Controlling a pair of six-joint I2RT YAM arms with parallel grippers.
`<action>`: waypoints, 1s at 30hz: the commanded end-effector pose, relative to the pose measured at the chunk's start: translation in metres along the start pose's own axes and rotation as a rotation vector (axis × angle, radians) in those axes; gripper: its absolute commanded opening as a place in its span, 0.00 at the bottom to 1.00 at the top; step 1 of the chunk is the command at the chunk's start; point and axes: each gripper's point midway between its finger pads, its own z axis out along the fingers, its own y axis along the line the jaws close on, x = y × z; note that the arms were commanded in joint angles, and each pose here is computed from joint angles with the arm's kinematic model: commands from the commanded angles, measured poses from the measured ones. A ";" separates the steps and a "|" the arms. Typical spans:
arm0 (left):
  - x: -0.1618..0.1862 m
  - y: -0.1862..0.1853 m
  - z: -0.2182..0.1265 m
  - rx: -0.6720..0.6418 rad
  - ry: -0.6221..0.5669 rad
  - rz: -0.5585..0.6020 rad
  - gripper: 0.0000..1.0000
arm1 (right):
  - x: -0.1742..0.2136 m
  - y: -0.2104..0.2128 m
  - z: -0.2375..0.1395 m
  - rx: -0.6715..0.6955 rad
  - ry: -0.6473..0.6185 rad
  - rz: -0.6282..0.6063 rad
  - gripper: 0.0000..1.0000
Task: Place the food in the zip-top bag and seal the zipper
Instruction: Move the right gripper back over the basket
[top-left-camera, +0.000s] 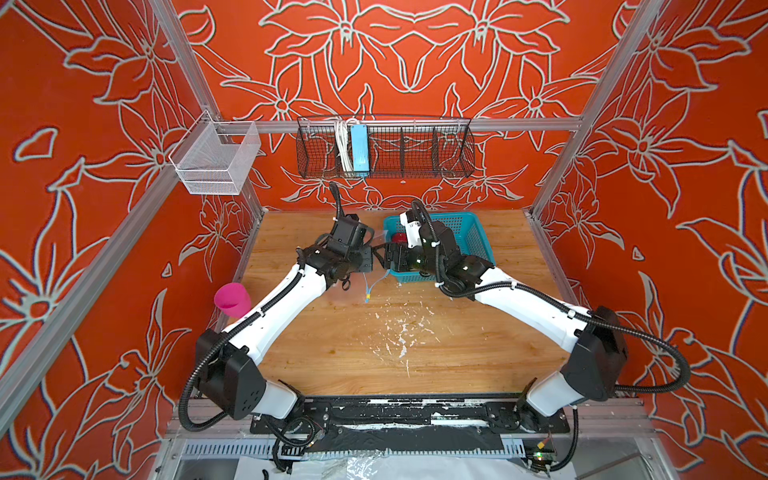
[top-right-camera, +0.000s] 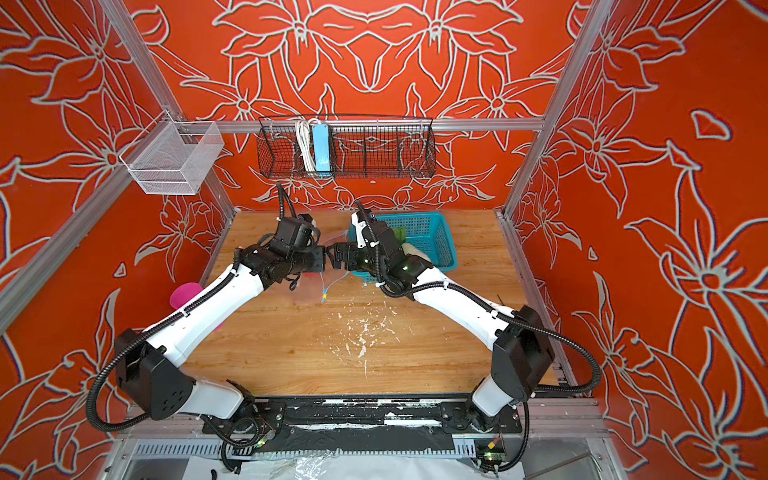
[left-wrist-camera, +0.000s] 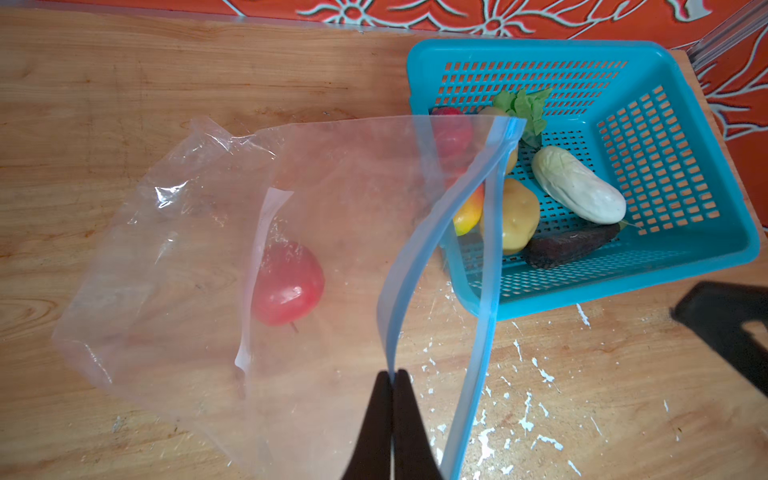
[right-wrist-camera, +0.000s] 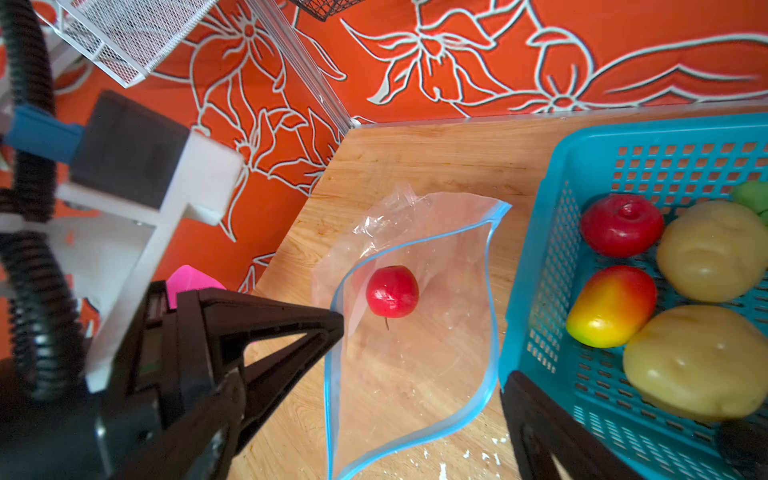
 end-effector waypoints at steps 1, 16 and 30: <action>-0.003 0.004 -0.006 -0.002 -0.024 -0.012 0.00 | -0.001 -0.010 -0.007 0.072 -0.001 -0.024 0.98; -0.007 0.009 -0.012 -0.023 -0.053 -0.003 0.00 | -0.010 -0.069 -0.009 0.334 0.038 -0.032 0.98; -0.042 0.042 -0.031 -0.126 -0.143 -0.035 0.00 | -0.021 -0.131 -0.010 0.431 0.087 0.102 0.98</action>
